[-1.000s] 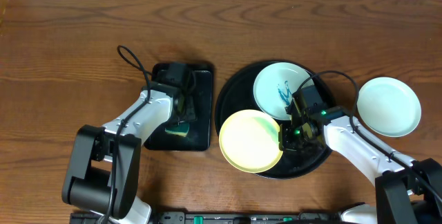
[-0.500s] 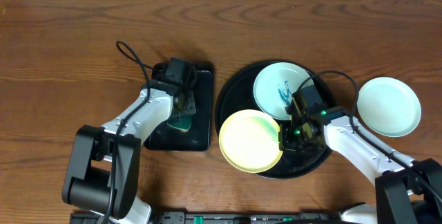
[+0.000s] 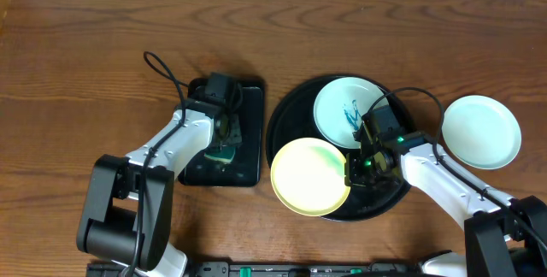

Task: Clean dirty plates on tray and stack at the side
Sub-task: 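Move the sponge back to the black rectangular tray with the left gripper, then tilt the yellow plate up with the right gripper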

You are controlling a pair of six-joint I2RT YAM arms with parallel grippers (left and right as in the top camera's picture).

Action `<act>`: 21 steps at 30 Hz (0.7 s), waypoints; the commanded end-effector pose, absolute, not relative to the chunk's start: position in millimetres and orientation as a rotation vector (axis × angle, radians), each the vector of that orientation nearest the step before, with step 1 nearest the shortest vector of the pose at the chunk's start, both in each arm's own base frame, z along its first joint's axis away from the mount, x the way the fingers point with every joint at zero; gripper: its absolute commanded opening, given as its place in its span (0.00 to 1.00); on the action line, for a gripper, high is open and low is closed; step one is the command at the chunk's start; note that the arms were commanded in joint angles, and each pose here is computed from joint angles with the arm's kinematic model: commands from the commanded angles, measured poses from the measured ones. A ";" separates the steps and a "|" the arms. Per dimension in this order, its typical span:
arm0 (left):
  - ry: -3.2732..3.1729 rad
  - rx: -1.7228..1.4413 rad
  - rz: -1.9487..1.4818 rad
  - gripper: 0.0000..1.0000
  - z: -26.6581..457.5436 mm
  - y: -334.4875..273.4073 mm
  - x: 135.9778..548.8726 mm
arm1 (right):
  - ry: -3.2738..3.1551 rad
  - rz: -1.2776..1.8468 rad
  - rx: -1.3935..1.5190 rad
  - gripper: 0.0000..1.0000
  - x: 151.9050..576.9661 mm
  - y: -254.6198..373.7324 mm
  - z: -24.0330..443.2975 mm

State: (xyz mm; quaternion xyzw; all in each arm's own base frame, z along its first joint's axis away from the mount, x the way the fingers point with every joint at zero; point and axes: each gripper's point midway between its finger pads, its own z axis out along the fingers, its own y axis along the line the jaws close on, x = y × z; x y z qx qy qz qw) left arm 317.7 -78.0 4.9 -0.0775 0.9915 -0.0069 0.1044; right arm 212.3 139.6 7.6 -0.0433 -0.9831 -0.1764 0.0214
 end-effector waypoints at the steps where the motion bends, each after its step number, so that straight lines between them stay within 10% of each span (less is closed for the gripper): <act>1: 2.934 -0.225 0.000 0.61 7.0 -75.4 317.1 | -3.042 -0.544 -0.116 0.01 209.3 141.1 6.6; 21: 2.972 -0.226 0.020 0.61 5.4 -72.8 307.6 | -3.388 -0.227 -0.097 0.01 230.0 91.6 80.0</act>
